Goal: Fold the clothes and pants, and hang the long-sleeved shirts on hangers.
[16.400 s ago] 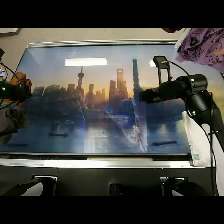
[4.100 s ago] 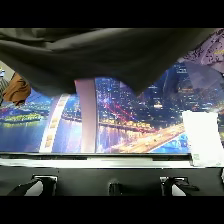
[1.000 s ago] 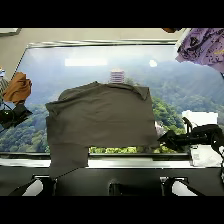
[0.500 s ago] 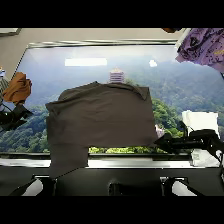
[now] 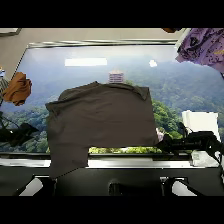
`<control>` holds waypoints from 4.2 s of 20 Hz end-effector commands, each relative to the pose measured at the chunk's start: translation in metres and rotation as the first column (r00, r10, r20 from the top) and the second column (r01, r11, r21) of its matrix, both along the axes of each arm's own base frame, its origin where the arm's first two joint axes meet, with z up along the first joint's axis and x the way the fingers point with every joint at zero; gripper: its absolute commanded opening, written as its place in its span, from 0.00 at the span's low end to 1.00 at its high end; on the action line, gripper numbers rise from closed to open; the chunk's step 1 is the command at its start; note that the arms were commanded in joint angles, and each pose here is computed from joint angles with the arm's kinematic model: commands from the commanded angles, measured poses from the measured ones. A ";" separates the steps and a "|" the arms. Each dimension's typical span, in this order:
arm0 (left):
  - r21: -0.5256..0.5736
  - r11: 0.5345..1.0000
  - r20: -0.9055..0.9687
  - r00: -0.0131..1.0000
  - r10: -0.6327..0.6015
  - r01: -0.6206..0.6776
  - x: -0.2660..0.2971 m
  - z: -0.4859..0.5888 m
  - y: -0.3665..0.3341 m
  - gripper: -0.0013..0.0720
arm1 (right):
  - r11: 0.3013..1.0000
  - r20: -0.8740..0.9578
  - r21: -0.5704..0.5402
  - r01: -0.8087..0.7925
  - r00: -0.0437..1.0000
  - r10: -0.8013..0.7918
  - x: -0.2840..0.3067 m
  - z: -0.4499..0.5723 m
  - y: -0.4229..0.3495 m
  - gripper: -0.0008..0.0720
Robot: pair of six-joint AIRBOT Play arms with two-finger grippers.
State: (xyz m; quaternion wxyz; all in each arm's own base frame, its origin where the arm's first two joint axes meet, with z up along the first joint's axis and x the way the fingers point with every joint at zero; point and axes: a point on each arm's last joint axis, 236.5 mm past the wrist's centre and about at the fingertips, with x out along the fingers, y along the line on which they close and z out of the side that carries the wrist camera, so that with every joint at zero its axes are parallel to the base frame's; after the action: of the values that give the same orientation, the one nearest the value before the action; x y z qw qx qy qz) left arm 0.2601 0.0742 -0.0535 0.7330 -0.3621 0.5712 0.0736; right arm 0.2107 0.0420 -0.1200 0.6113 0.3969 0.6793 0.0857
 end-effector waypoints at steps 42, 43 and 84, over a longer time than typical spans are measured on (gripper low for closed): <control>0.074 0.970 0.463 0.854 -0.238 0.230 0.138 0.157 -0.068 0.04 | 0.881 0.658 -0.469 0.059 0.689 0.304 0.223 0.241 0.019 0.06; 0.156 0.962 0.516 0.812 -0.274 0.225 0.152 0.200 -0.067 0.04 | 0.859 0.714 -0.498 0.121 0.619 0.327 0.237 0.290 0.016 0.06; 0.454 0.835 0.281 0.840 -0.465 0.311 0.330 0.079 -0.063 0.04 | 0.801 0.480 -0.591 0.097 0.840 0.253 0.374 0.141 -0.021 0.06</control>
State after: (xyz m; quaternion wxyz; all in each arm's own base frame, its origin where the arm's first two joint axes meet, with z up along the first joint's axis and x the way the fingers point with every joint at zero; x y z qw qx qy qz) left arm 0.5725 0.0120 0.0327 0.8812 -0.0918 0.4622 -0.0374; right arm 0.5728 0.0216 0.0333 0.8592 0.1141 0.4987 0.0046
